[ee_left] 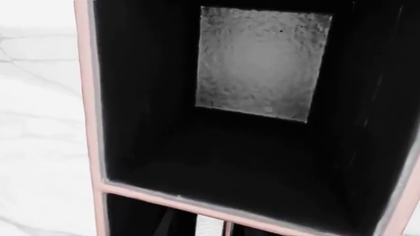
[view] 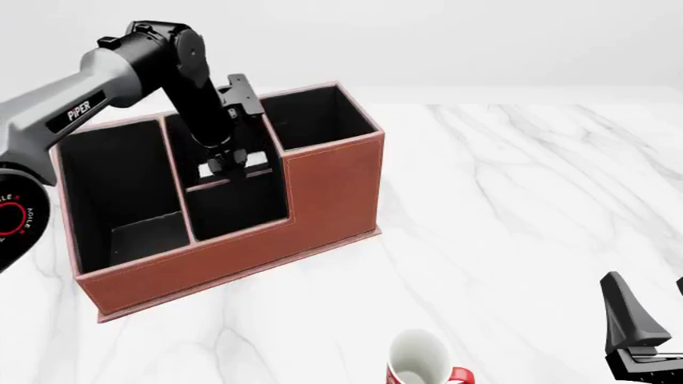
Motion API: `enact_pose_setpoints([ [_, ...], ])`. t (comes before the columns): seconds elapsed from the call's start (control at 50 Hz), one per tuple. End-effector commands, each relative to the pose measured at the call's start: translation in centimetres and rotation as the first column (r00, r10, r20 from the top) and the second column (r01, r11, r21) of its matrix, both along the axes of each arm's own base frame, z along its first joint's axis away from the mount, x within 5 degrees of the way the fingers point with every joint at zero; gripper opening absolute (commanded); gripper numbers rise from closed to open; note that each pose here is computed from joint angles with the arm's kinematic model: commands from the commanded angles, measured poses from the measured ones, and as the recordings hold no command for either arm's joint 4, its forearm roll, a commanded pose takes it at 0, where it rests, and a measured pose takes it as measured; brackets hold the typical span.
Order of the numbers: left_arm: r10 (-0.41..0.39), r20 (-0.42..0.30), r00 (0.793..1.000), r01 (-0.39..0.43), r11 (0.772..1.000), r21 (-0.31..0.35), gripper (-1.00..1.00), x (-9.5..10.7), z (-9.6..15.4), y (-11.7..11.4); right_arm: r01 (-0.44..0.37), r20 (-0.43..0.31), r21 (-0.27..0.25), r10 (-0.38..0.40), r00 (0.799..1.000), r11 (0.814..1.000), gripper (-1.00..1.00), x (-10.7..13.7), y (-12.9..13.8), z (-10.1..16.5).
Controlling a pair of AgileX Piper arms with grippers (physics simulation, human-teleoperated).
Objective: Pick up the book and place it in the front compartment of the caddy.
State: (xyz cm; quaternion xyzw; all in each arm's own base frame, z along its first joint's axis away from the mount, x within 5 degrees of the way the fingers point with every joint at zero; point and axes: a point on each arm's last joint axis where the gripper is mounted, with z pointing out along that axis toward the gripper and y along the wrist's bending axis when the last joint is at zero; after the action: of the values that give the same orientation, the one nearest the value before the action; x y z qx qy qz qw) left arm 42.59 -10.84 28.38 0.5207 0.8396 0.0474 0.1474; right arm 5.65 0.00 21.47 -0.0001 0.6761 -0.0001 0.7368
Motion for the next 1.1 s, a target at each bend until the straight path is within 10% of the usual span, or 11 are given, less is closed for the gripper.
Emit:
enact_pose_setpoints([
  [0.02,-0.005,0.012,1.0,0.005,1.0,0.003,1.0,0.0,0.5,0.9,0.0,0.0,0.0,0.0,1.0,1.0,1.0,0.0,0.0,0.0],
  [0.62,-0.05,0.093,0.994,0.048,0.999,0.023,1.0,-3.4,5.0,3.5,0.0,0.0,0.0,0.0,1.0,1.0,1.0,0.0,0.0,0.0],
  [1.1,-0.093,0.2,0.975,0.082,0.995,0.065,1.0,-12.9,10.4,7.3,0.0,0.0,0.0,0.0,1.0,1.0,1.0,0.0,0.0,0.0],
])
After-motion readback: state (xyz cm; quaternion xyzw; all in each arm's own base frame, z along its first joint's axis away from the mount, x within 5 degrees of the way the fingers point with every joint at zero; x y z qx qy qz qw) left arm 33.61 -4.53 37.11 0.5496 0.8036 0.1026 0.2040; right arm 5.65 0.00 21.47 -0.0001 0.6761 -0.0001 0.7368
